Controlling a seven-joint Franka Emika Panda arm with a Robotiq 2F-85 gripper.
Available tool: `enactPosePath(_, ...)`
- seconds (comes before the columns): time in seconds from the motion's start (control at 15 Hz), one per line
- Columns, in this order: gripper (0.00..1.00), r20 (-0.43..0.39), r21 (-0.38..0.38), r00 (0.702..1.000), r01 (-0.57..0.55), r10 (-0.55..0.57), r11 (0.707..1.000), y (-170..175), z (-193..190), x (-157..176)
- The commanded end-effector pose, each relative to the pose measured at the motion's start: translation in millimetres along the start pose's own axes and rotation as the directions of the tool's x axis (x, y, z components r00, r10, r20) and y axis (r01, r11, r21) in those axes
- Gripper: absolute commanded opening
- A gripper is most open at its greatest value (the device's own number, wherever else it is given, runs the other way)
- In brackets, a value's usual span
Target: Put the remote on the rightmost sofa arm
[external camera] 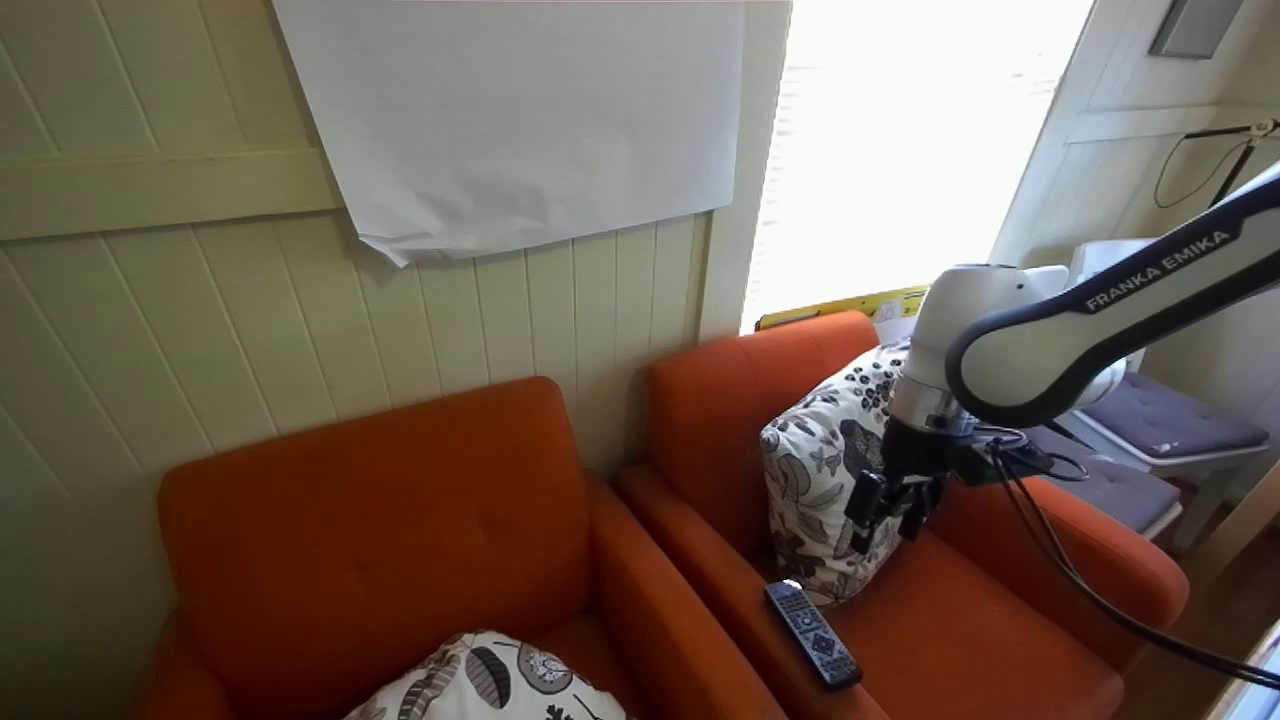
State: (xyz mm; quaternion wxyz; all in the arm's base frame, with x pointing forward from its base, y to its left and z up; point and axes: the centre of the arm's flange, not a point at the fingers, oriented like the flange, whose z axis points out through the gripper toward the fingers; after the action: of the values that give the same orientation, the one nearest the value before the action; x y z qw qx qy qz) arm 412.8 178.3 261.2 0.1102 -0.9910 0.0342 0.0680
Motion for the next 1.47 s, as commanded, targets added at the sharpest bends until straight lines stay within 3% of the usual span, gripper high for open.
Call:
enactPosePath(0.0, 1.0, -0.037, 0.01, 0.999, -0.004, 0.004, 1.0, -17, 37, 17)
enactPosePath(0.33, 1.0, -0.083, 0.057, 0.995, -0.059, 0.063, 0.997, -31, 73, 18)
enactPosePath(0.67, 1.0, -0.12, 0.045, 0.979, -0.163, 0.167, 0.986, -39, 98, 14)
enactPosePath(0.87, 1.0, -0.187, 0.012, 0.968, -0.17, 0.17, 0.985, -42, 109, 14)
enactPosePath(1.0, 1.0, -0.205, 0.022, 0.955, -0.213, 0.213, 0.977, -44, 116, 15)
enactPosePath(1.27, 1.0, -0.337, -0.05, 0.904, -0.294, 0.262, 0.954, -35, 130, 21)
enactPosePath(1.4, 1.0, -0.353, -0.038, 0.894, -0.31, 0.278, 0.95, -29, 136, 24)
